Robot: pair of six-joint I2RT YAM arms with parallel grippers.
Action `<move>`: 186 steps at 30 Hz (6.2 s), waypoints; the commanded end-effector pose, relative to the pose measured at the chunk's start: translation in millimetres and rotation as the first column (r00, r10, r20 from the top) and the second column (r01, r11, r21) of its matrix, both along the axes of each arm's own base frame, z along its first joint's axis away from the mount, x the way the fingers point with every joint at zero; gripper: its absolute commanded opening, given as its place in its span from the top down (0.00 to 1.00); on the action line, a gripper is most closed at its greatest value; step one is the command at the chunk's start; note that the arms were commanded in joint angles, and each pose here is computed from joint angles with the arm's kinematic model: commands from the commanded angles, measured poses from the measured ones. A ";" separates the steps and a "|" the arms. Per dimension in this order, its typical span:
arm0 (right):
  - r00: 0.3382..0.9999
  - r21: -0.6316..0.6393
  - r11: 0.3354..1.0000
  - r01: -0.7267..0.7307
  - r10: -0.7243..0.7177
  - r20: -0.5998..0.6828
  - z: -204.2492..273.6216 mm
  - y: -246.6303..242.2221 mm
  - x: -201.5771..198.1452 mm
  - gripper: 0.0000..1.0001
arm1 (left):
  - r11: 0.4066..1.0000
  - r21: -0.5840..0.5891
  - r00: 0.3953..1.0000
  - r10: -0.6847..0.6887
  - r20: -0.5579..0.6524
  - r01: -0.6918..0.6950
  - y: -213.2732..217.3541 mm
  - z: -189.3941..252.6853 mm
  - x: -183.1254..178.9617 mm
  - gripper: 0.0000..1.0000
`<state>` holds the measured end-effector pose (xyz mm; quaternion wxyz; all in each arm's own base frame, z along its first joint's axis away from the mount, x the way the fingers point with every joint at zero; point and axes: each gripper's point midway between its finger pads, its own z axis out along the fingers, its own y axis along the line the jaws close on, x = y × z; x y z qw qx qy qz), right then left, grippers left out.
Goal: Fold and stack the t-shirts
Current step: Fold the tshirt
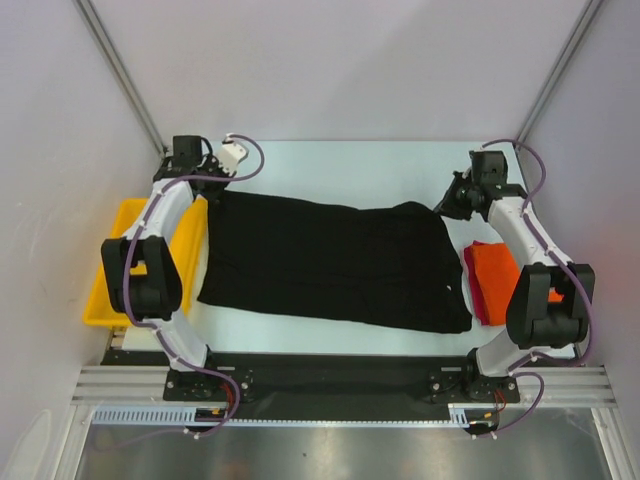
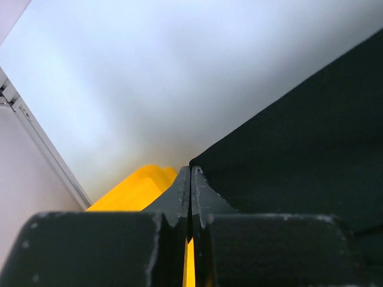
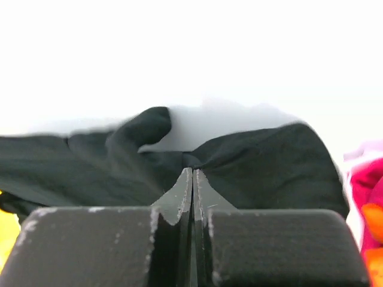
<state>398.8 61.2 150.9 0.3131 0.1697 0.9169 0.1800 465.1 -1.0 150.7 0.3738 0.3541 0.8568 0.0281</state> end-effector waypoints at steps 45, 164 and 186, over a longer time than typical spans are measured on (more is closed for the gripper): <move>0.994 -0.044 0.995 0.085 -0.088 -0.067 -60.1 -20.1 -75.9 0.57 | 0.884 -0.293 0.904 -0.411 -0.121 0.363 -196.0 9.9 -114.7 0.43; 0.922 -0.090 0.973 0.215 -0.232 -0.311 -87.2 3.9 -192.3 1.00 | 0.995 0.091 0.961 0.057 -0.272 -0.033 -69.7 -81.0 -108.6 0.79; 0.901 -0.242 0.927 0.287 -0.347 -0.260 -130.7 -30.2 -75.7 1.00 | 0.985 0.049 0.770 -0.098 -0.631 0.165 -30.7 -170.7 -253.1 0.76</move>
